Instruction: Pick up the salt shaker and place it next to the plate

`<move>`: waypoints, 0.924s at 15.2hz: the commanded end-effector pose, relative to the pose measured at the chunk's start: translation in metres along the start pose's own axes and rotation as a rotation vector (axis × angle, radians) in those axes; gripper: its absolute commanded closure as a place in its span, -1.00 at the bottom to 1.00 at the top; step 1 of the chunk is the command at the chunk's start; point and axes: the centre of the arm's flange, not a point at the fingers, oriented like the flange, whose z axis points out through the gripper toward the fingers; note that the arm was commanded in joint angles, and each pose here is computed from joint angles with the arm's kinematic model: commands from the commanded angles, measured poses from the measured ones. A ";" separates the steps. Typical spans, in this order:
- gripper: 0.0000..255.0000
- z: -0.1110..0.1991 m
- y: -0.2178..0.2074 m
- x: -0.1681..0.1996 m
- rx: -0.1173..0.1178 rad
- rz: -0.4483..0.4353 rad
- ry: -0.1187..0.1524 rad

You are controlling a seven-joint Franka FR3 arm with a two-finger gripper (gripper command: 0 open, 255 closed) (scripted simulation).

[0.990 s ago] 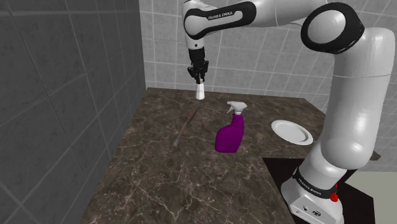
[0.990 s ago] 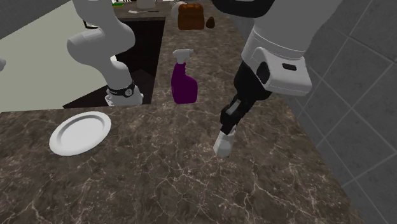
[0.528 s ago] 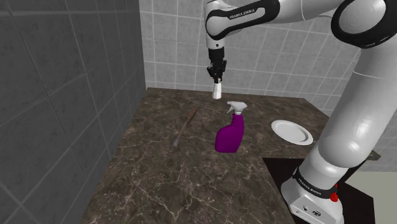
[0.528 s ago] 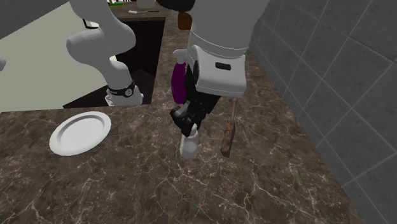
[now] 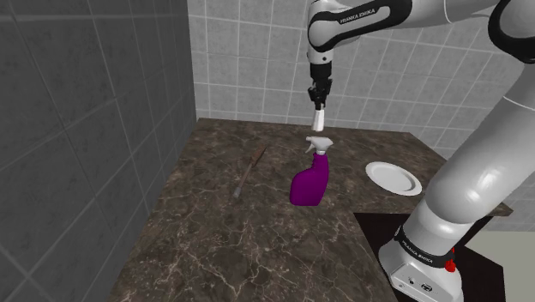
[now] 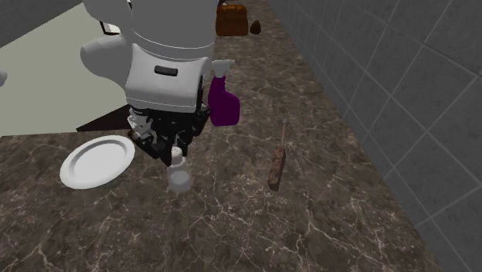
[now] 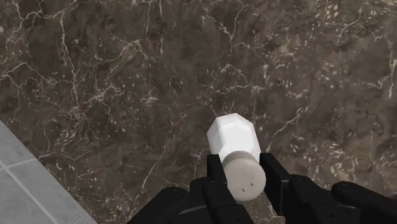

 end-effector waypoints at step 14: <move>1.00 0.020 0.143 -0.132 0.000 -0.001 0.000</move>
